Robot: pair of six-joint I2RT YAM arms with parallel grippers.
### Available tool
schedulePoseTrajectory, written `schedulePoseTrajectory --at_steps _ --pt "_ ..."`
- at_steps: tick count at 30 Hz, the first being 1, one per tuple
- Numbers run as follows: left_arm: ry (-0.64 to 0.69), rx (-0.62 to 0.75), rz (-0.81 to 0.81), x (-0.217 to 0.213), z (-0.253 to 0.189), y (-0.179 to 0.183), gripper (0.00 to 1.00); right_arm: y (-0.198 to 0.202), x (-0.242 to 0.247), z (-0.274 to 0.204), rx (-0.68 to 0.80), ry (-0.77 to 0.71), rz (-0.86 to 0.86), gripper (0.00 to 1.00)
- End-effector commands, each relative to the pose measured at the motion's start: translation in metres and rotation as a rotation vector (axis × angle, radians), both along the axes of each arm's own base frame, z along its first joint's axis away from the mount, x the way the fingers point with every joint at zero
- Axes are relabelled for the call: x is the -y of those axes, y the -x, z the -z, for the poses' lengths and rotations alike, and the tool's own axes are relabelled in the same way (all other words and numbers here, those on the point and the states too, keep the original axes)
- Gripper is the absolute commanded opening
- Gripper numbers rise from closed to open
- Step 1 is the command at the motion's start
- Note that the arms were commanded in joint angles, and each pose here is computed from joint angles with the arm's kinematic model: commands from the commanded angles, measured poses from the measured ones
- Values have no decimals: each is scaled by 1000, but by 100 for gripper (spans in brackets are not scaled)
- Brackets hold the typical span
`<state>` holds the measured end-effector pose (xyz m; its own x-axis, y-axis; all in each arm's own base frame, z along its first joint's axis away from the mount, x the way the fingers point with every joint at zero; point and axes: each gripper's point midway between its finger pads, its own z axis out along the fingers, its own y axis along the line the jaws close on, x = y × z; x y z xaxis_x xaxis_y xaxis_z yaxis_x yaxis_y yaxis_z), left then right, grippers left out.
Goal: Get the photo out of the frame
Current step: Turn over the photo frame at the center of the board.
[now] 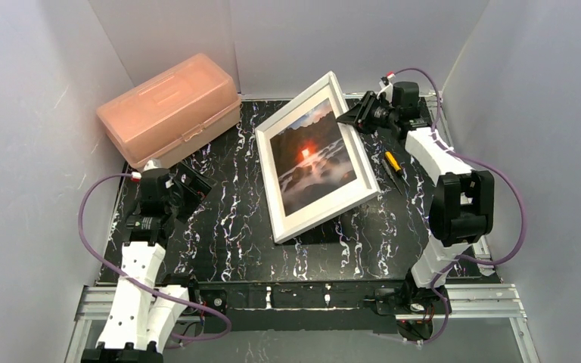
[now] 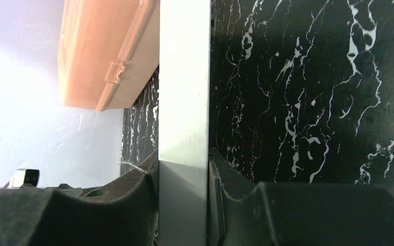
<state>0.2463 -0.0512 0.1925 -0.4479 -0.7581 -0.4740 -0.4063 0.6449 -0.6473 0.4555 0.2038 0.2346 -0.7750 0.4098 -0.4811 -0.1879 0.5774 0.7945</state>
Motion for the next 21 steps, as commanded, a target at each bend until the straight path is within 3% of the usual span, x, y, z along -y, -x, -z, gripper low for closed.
schedulePoseTrajectory --at_steps 1,18,19,21 --pt "31 -2 102 16 7 -6 90 12 -8 -60 165 -153 -25 1" --pt "66 -67 370 56 47 -23 85 36 33 60 102 -70 107 1" --pt "62 -76 383 58 49 -23 85 35 37 65 112 -61 109 2" --pt "51 -104 403 62 56 -25 85 31 46 81 102 -30 117 13"
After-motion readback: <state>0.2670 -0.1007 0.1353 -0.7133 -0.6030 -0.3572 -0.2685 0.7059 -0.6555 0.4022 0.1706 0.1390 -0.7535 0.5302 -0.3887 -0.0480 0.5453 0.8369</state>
